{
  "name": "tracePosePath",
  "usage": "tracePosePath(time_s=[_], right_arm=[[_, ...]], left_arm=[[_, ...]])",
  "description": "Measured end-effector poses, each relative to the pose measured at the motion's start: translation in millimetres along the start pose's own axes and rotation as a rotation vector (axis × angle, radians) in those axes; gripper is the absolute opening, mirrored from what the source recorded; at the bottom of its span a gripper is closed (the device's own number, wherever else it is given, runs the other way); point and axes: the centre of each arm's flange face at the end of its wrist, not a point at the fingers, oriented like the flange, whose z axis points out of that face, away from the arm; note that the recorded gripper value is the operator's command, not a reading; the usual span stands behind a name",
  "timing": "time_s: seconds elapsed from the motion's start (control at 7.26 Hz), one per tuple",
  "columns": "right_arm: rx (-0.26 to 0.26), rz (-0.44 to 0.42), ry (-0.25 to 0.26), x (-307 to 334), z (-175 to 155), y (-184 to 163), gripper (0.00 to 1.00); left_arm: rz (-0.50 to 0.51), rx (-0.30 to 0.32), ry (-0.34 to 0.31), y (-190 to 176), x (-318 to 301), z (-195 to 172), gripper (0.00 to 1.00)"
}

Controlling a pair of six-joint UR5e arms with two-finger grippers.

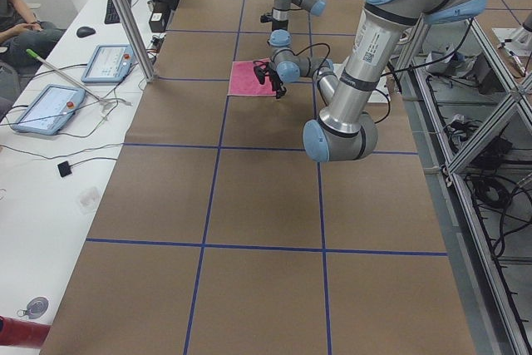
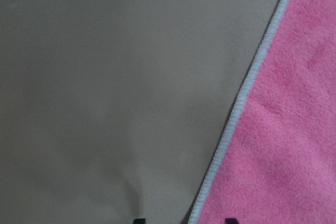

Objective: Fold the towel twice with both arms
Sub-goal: 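Grasp the two towel corners nearest the robot with both grippers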

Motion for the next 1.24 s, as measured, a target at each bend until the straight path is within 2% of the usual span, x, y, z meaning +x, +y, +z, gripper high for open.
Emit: tracePosePath(time_s=[0.83, 0.96, 1.1, 1.24], right_arm=[[0.001, 0.001, 0.0, -0.2, -0.2, -0.5, 0.0], [0.001, 0.001, -0.001, -0.2, -0.3, -0.6, 0.0], [0.001, 0.001, -0.001, -0.2, -0.3, -0.6, 0.0], [0.001, 0.001, -0.001, -0.2, -0.3, -0.6, 0.0]], left_arm=[[0.002, -0.003, -0.001, 1.9, -0.4, 5.0, 0.48], [0.003, -0.005, 0.005, 1.4, -0.2, 7.6, 0.38], [0.004, -0.006, 0.009, 1.0, 0.1, 9.5, 0.15], [0.004, -0.006, 0.013, 1.1, 1.0, 9.6, 0.0]])
